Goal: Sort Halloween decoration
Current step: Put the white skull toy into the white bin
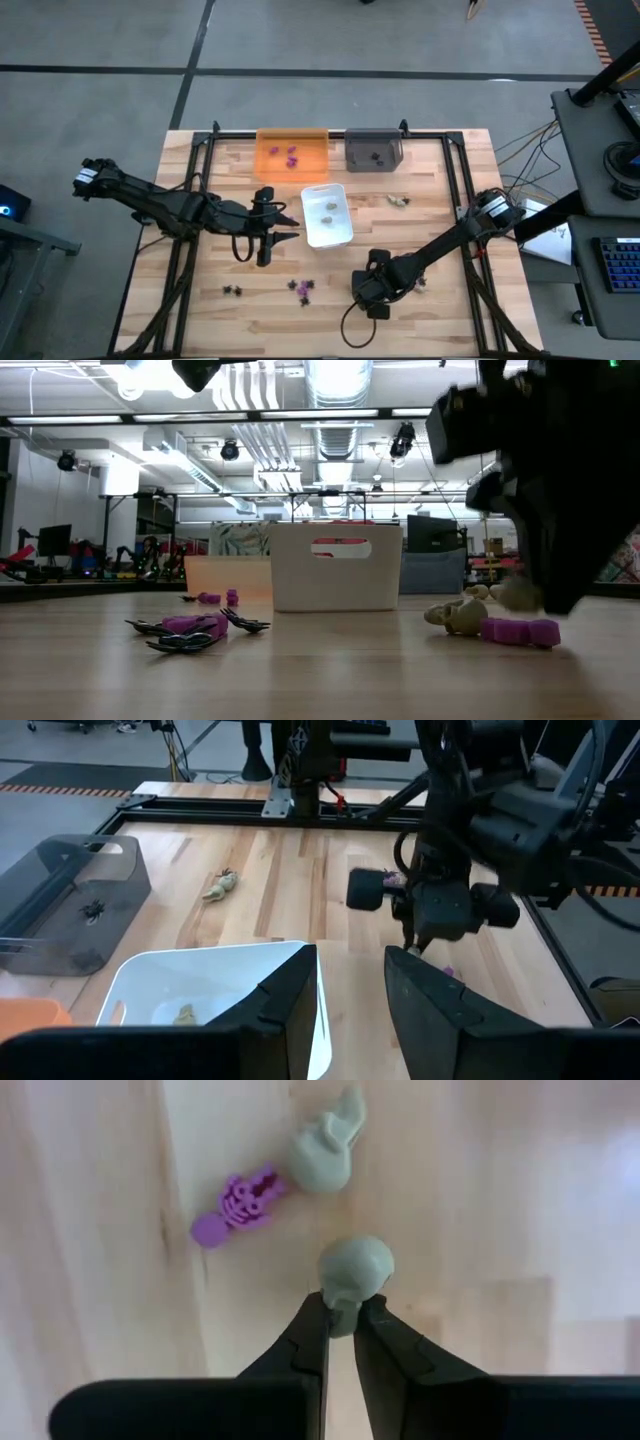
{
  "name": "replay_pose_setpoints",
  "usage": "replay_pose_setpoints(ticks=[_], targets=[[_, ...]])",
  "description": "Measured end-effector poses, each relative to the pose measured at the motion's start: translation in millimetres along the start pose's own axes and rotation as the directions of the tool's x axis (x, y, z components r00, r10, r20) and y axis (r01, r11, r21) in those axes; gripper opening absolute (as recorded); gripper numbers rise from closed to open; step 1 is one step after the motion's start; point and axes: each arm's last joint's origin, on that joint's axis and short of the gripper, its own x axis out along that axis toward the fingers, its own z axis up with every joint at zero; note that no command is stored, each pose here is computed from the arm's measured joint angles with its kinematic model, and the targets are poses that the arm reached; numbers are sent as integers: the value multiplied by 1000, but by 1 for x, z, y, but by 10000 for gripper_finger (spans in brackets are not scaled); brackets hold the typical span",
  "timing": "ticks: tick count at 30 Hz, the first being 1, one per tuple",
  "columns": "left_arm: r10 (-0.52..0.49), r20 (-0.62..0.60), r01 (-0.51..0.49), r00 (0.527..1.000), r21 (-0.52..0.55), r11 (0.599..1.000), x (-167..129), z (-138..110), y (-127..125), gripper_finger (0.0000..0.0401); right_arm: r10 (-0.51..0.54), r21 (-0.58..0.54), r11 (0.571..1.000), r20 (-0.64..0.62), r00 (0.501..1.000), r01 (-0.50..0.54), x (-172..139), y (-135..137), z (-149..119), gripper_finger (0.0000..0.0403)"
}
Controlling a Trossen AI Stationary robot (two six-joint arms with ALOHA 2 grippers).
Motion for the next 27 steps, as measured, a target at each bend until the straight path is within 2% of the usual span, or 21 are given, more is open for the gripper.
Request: replay_pose_setpoints(ticks=[5, 13, 21, 27], targets=[[-2, 9, 2, 1000, 0, 1000, 0, 1, 0, 102, -1, 9, 1000, 18, 1000, 1, -27, -9, 4, 29], [-6, 34, 6, 999, 0, 1000, 0, 3, -1, 102, -102, 44, 994, 195, 976, 95, -65, -45, 22, 29], [-6, 33, 6, 999, 0, 1000, 0, 3, -1, 102, -162, 30, 987, 278, 947, 160, -71, -100, 53, 28], [-6, 32, 6, 999, 0, 1000, 0, 3, -1, 102, -144, 43, 990, 348, 927, 137, -74, -142, 72, 28]])
